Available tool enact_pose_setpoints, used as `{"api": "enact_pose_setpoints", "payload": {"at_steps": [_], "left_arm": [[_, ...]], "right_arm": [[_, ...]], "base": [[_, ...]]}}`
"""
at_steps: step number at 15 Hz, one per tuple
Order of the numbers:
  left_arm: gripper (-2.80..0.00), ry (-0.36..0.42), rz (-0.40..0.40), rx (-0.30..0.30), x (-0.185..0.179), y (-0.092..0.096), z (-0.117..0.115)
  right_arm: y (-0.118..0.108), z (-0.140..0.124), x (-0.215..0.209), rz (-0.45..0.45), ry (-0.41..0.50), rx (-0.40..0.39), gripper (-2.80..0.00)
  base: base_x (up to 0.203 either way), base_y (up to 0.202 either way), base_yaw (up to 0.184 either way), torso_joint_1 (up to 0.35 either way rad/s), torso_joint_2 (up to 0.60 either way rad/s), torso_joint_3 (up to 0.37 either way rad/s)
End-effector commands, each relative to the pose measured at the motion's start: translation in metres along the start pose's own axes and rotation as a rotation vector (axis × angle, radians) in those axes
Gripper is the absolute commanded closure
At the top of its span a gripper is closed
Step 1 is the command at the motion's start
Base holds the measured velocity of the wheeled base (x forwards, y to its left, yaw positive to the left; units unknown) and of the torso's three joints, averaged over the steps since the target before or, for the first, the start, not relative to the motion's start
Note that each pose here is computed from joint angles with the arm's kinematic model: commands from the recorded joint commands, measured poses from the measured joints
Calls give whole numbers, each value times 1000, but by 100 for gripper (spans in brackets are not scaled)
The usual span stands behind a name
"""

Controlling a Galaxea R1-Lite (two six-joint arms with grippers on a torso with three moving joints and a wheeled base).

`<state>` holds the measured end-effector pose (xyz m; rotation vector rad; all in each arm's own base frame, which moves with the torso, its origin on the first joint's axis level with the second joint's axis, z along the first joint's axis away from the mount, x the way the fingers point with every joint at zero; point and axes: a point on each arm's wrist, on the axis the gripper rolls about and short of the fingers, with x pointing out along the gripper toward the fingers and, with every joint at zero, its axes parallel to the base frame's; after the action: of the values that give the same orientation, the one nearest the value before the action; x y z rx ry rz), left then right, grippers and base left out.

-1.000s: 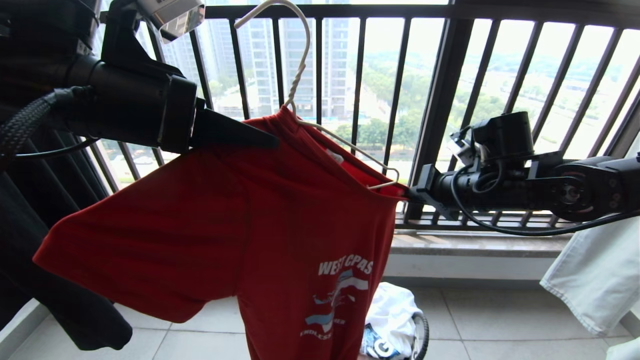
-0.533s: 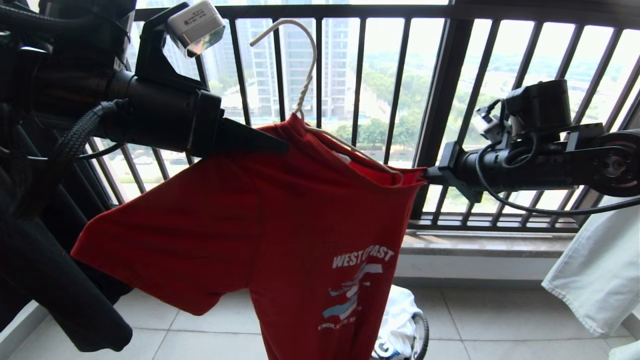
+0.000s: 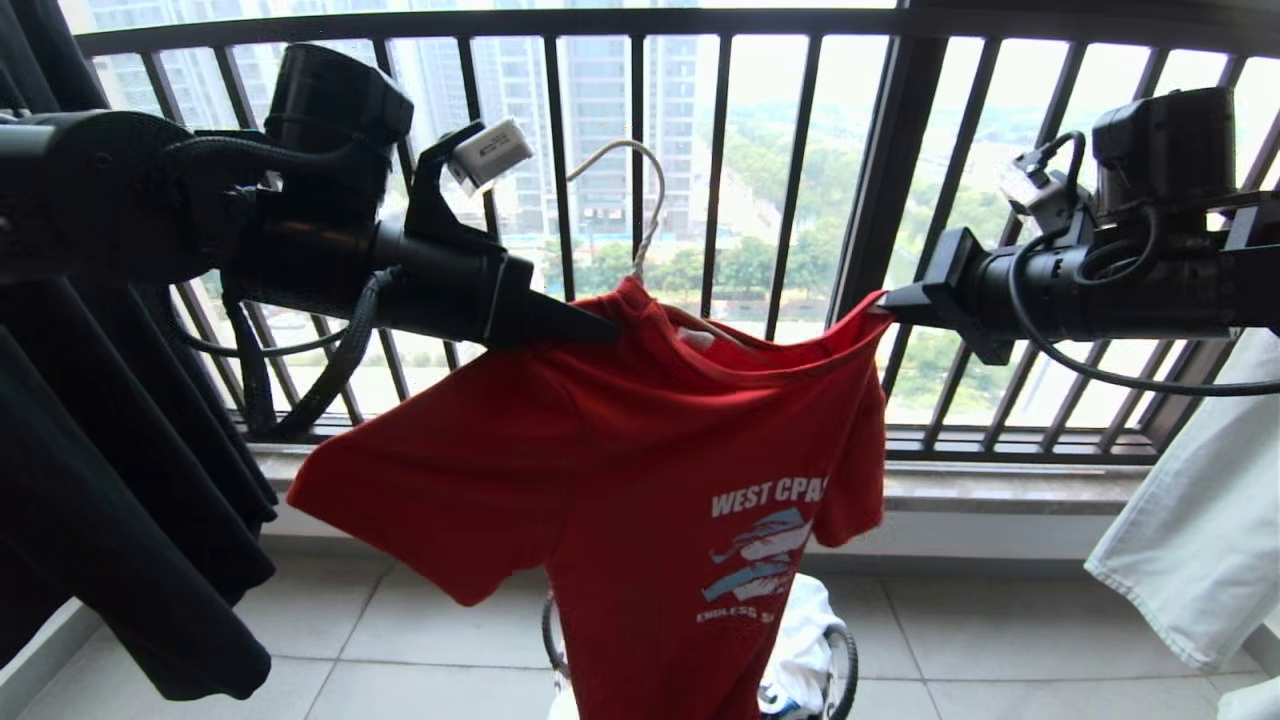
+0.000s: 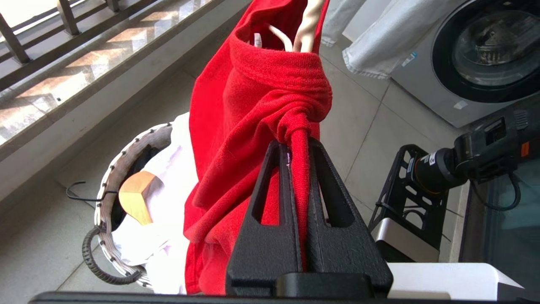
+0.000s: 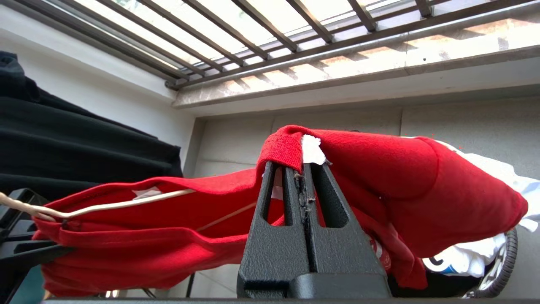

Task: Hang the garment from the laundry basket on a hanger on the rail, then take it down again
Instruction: Hang the clothes on the clothes rack

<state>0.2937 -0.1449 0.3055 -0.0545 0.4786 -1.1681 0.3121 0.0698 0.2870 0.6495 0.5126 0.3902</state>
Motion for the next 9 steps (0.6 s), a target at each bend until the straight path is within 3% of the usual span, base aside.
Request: {"api": "enact_pose_setpoints", "payload": {"at_steps": [1, 6, 9], "left_arm": [[0, -5, -33, -27, 21, 4, -8], [0, -203, -78, -27, 39, 8, -13], [0, -244, -97, -23, 47, 9, -19]], "right_arm": [[13, 7, -16, 39, -45, -31, 0], [40, 13, -22, 104, -55, -74, 0], [65, 22, -33, 118, -67, -100, 0]], "base": [[0, 0, 0, 0, 0, 0], [0, 0, 0, 0, 0, 0], [0, 0, 0, 0, 0, 0]]}}
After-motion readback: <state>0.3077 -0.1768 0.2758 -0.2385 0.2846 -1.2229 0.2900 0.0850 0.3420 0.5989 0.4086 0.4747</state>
